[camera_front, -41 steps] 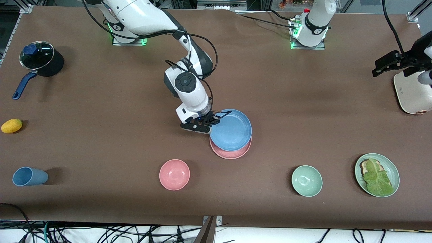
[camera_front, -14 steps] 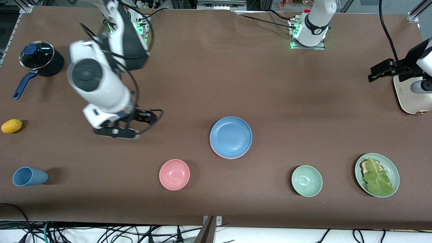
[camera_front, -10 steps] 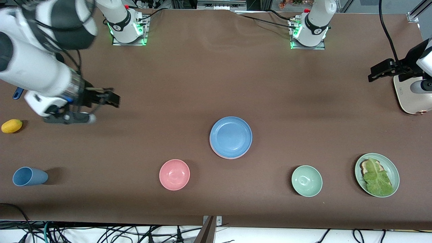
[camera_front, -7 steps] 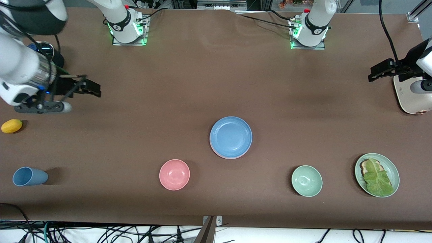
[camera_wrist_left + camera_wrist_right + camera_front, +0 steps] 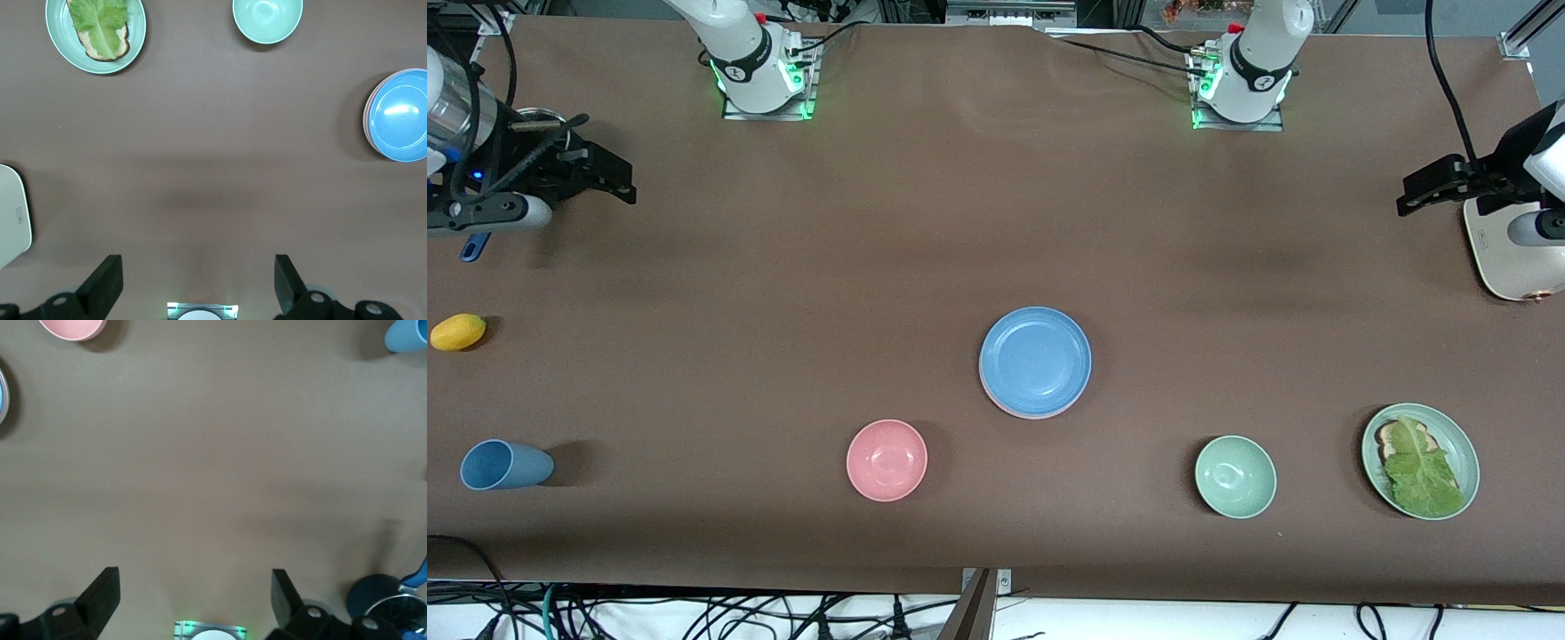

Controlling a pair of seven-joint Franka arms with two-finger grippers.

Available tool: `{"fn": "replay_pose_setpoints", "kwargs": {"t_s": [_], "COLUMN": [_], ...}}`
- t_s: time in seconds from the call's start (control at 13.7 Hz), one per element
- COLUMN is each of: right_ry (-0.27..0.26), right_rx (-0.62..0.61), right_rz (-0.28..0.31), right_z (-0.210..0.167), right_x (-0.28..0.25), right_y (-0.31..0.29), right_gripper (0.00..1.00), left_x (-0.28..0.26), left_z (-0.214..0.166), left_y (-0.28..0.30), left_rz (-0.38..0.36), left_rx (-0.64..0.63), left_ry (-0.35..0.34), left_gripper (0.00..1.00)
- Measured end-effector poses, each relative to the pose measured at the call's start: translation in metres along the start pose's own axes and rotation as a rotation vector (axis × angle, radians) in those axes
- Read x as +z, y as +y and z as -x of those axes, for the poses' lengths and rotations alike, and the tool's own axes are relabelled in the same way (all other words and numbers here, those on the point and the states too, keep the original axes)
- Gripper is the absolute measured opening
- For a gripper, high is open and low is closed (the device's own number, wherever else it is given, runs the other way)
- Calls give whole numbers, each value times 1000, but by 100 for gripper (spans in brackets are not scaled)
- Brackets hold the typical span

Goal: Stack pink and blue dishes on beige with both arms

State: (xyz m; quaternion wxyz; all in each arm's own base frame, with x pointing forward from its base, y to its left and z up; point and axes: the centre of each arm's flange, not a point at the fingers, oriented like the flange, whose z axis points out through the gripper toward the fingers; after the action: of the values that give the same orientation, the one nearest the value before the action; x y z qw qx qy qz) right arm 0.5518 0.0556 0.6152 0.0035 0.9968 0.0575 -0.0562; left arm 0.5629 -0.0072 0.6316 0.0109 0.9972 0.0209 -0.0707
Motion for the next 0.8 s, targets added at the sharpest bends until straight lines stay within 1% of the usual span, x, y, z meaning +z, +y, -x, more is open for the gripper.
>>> {"fn": "replay_pose_setpoints", "kwargs": {"t_s": [0.8], "right_ry": [2], "right_rx": [-13], "right_rz": [6], "right_z": [0], "right_x": [0], "right_y": [0], "right_gripper": [100], "left_x": [0], "left_z": [0], "left_y": [0], "left_rz": [0], "left_rx": [0], "left_ry": [0], "left_gripper": [100]}}
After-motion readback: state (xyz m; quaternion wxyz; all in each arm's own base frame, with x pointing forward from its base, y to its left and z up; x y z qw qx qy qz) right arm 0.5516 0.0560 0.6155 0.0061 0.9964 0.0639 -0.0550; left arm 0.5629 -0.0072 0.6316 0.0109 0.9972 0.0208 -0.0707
